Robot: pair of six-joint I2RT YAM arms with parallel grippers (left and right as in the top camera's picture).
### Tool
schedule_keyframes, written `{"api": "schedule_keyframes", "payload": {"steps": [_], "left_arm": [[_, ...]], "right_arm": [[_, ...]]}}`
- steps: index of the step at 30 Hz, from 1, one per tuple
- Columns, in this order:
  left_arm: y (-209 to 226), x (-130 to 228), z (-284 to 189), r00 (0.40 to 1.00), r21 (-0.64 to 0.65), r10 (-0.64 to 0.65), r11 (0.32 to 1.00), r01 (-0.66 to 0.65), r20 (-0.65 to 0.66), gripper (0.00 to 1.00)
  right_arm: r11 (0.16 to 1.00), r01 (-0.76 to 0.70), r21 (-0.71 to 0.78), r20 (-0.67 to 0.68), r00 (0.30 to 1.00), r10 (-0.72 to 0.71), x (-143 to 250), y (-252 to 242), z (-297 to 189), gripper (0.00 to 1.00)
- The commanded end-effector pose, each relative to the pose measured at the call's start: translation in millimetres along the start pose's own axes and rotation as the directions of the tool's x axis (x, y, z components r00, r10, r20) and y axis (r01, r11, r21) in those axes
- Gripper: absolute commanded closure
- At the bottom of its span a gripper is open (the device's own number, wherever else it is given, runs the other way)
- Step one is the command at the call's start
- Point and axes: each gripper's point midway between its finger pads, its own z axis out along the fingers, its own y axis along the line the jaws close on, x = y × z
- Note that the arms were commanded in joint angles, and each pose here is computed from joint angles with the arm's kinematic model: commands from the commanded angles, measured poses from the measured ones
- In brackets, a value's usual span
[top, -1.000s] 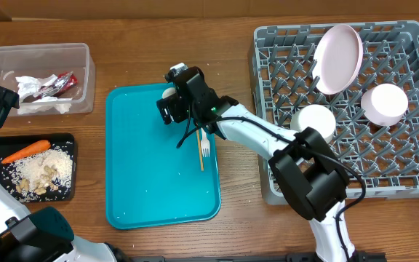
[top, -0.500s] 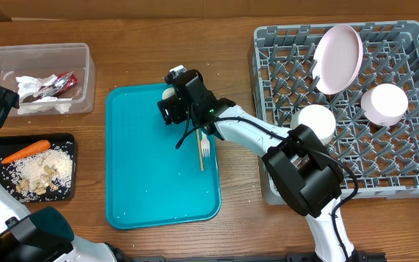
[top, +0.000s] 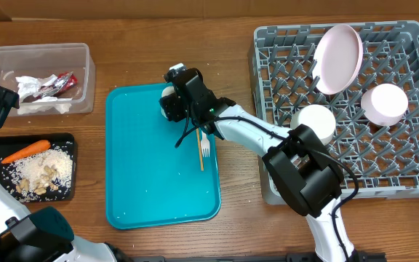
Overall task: Sort waste into correct bins and load items into the dishwasher rack
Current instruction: 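Close the right gripper around the white cup, then lift the white cup and carry it to the rack's right edge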
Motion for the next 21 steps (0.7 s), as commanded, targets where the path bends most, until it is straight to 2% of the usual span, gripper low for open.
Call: {"api": "schedule_keyframes", "payload": {"steps": [1, 5, 12, 16, 21], "left_arm": [[2.0, -0.8, 2.2, 1.0, -0.011, -0.012, 1.0, 0.012, -0.003, 0.0], [2.0, -0.8, 2.2, 1.0, -0.011, -0.012, 1.0, 0.012, -0.003, 0.0], [2.0, -0.8, 2.2, 1.0, -0.011, -0.012, 1.0, 0.012, -0.003, 0.0], [2.0, -0.8, 2.2, 1.0, -0.011, -0.012, 1.0, 0.012, -0.003, 0.0], [2.0, -0.8, 2.2, 1.0, -0.011, -0.012, 1.0, 0.012, -0.003, 0.0]], "right_arm": [[1.0, -0.014, -0.013, 0.03, 0.999, 0.015, -18.6, 6.5, -15.3, 0.37], [1.0, -0.016, -0.017, 0.072, 0.997, 0.017, -43.0, 9.6, -42.9, 0.43], [0.994, -0.094, 0.046, 0.179, 0.98, 0.084, -95.2, -20.1, -114.9, 0.43], [0.984, -0.15, 0.092, 0.249, 0.961, 0.123, -122.8, -56.8, -170.2, 0.43], [0.947, -0.26, 0.191, 0.341, 0.922, 0.184, -141.4, -127.3, -253.8, 0.43]]}}
